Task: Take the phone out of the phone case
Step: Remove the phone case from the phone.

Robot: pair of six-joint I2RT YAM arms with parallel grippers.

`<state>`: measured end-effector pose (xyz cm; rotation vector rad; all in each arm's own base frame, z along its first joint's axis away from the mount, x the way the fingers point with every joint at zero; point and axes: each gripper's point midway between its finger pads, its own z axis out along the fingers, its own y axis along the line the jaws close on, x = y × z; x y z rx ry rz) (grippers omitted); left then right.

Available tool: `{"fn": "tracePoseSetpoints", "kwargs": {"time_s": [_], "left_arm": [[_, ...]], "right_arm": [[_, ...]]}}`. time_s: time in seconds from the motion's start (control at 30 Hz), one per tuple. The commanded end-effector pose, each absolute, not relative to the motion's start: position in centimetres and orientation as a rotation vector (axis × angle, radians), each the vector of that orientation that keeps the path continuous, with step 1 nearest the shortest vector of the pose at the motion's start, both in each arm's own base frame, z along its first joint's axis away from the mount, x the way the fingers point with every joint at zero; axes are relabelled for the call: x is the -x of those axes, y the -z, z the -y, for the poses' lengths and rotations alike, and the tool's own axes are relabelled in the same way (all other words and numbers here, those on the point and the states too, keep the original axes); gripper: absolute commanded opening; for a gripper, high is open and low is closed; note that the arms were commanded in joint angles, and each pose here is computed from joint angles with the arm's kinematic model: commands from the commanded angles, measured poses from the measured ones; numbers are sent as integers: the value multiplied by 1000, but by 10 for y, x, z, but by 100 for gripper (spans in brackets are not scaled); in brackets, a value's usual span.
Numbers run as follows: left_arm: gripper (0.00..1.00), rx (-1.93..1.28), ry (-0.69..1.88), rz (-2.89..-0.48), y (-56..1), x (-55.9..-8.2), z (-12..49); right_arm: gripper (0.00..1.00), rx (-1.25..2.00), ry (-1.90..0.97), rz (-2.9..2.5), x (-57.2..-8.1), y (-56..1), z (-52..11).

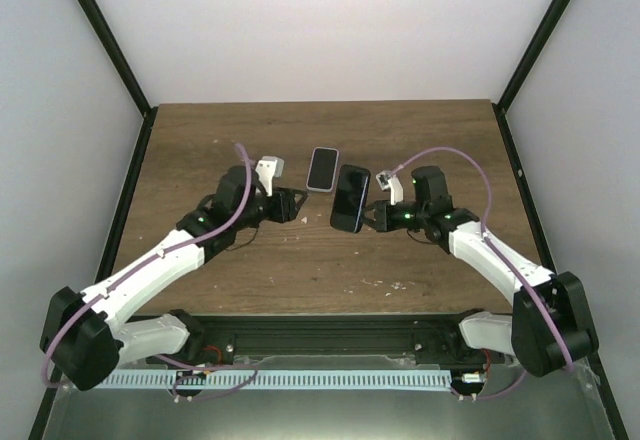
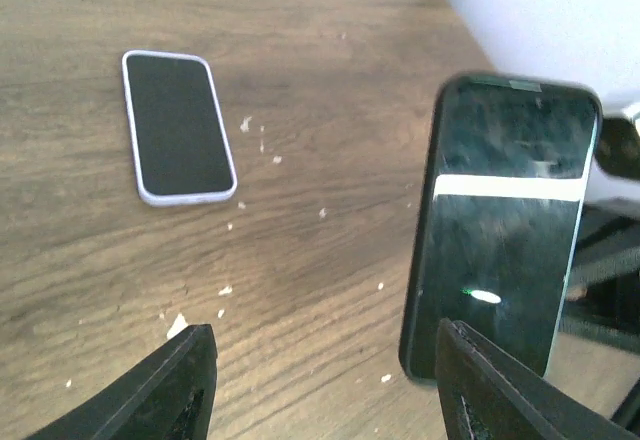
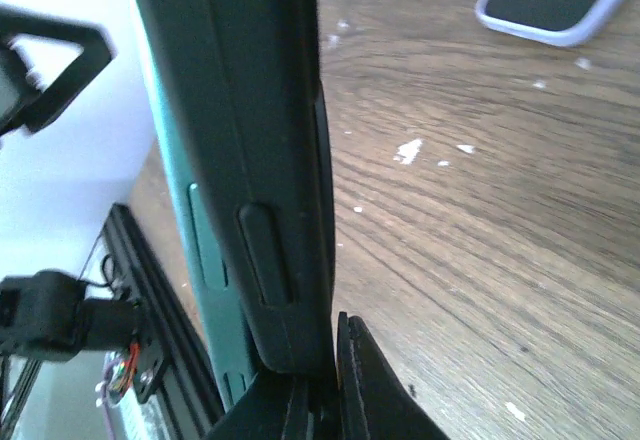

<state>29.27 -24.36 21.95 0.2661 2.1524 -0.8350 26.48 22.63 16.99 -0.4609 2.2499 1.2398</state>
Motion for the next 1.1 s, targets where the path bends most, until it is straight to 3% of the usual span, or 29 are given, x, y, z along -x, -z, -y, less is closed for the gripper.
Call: {"fn": "tracePoseSetpoints", "kwargs": {"time_s": [0.0,0.47,1.07], "left_arm": [[60,-281,605,-2191,-205,-284,240],[63,-520,432,-2219,-168,-241,309],[61,-809,335,-2192,-115,-244,375]], "right_arm": [[1,241,-1095,-2337,-294,-174,-213],[1,-79,-910,-2559,-303,-105,-187],[1,-62,-1120,-2669,-291,-63,-211]]}}
